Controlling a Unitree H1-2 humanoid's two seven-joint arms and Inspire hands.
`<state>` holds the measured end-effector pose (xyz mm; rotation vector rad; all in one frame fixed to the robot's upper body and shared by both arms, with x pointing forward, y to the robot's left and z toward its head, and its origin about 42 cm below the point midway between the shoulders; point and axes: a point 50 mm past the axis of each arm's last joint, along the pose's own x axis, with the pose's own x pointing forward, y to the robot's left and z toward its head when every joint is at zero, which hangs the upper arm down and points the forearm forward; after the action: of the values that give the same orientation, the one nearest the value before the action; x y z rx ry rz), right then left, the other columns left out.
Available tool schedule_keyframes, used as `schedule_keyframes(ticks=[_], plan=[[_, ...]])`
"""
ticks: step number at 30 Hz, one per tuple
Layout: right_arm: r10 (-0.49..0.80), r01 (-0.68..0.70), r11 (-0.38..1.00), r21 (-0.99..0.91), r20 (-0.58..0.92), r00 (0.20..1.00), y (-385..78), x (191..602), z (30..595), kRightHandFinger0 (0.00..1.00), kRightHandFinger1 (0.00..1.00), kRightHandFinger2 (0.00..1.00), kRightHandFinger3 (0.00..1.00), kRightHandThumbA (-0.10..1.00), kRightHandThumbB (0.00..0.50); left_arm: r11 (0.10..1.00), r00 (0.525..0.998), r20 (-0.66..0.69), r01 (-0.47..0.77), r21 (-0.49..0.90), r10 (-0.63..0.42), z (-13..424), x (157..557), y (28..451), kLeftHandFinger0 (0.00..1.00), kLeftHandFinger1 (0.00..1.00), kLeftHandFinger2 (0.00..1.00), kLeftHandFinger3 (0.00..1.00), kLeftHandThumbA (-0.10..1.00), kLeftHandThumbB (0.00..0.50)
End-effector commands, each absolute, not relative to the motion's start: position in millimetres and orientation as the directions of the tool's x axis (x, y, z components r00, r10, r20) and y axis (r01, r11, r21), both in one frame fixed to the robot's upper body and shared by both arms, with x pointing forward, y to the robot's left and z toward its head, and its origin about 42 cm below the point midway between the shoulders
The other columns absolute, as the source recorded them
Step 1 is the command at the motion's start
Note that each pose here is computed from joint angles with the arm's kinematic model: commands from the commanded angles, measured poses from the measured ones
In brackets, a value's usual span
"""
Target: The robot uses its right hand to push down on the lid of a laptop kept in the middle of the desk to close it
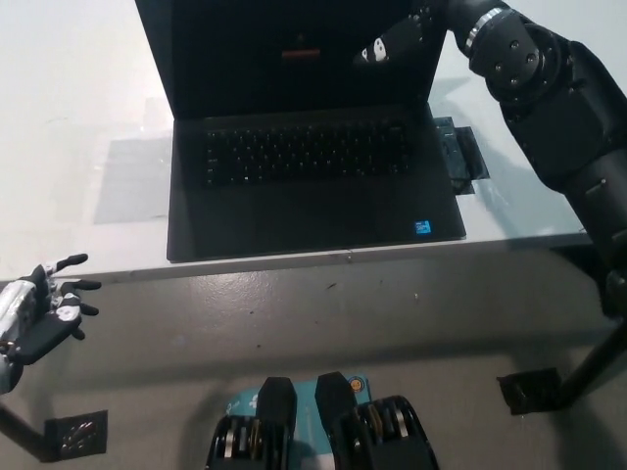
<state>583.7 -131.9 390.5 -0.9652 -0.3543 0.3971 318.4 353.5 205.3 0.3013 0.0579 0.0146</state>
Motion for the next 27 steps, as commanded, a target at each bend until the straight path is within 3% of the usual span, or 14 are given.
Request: schedule_keyframes(ticks=[1, 5, 9, 10, 14, 15, 16, 17, 18, 23, 27], plan=[[0.47, -0.072, 0.481, -0.874, 0.188, 0.862, -138, 588, 414, 1.0, 1.0, 0.96, 1.0, 1.0, 0.421, 0.938, 1.0, -0.004, -0.002, 0.346, 0.004, 229, 323, 357, 0.37, 0.5, 0.66, 0.82, 0.09, 0.0], [0.447, -0.076, 0.488, -0.869, 0.174, 0.878, -147, 591, 404, 1.0, 1.0, 0.98, 1.0, 1.0, 0.407, 0.935, 1.0, 0.008, 0.01, 0.354, -0.014, 234, 326, 357, 0.4, 0.54, 0.69, 0.84, 0.11, 0.0], [0.46, -0.122, 0.537, -0.835, 0.168, 0.872, -144, 585, 396, 1.0, 1.0, 1.0, 1.0, 1.0, 0.33, 0.935, 1.0, 0.009, 0.013, 0.354, -0.017, 236, 329, 357, 0.42, 0.54, 0.7, 0.85, 0.09, 0.0], [0.467, -0.134, 0.552, -0.823, 0.172, 0.867, -143, 583, 394, 1.0, 1.0, 1.0, 1.0, 1.0, 0.338, 0.935, 1.0, 0.009, 0.013, 0.354, -0.018, 236, 329, 357, 0.41, 0.54, 0.7, 0.85, 0.09, 0.0], [0.461, -0.158, 0.593, -0.79, 0.172, 0.871, -138, 570, 383, 1.0, 1.0, 0.96, 1.0, 1.0, 0.318, 0.935, 1.0, 0.01, 0.01, 0.355, -0.014, 236, 329, 356, 0.41, 0.54, 0.7, 0.85, 0.09, 0.001], [0.466, -0.169, 0.6, -0.782, 0.17, 0.868, -136, 564, 376, 1.0, 1.0, 0.93, 1.0, 1.0, 0.294, 0.934, 1.0, 0.01, 0.01, 0.357, -0.015, 236, 329, 356, 0.42, 0.55, 0.71, 0.84, 0.09, 0.0], [0.466, -0.185, 0.613, -0.768, 0.162, 0.87, -133, 562, 374, 0.85, 0.94, 0.91, 1.0, 1.0, 0.296, 0.934, 1.0, 0.016, 0.002, 0.357, -0.008, 240, 332, 359, 0.42, 0.55, 0.71, 0.84, 0.09, 0.0], [0.468, -0.193, 0.611, -0.767, 0.154, 0.87, -133, 556, 369, 0.97, 0.97, 0.91, 1.0, 1.0, 0.3, 0.934, 1.0, 0.017, 0.002, 0.358, -0.009, 240, 332, 359, 0.42, 0.55, 0.71, 0.84, 0.09, 0.0], [0.468, -0.211, 0.622, -0.754, 0.142, 0.872, -133, 552, 363, 1.0, 0.99, 0.9, 1.0, 1.0, 0.304, 0.933, 1.0, 0.015, 0.004, 0.359, -0.01, 240, 332, 359, 0.43, 0.56, 0.71, 0.83, 0.1, 0.0], [0.479, -0.299, 0.674, -0.675, 0.093, 0.873, -132, 522, 333, 1.0, 1.0, 0.97, 1.0, 1.0, 0.31, 0.932, 1.0, 0.011, -0.001, 0.362, -0.003, 242, 333, 361, 0.43, 0.55, 0.7, 0.83, 0.1, 0.0], [0.471, -0.303, 0.73, -0.613, 0.128, 0.873, -137, 503, 314, 1.0, 1.0, 0.93, 1.0, 1.0, 0.296, 0.932, 1.0, 0.009, -0.007, 0.364, 0.004, 242, 331, 361, 0.4, 0.53, 0.69, 0.83, 0.09, 0.0]])
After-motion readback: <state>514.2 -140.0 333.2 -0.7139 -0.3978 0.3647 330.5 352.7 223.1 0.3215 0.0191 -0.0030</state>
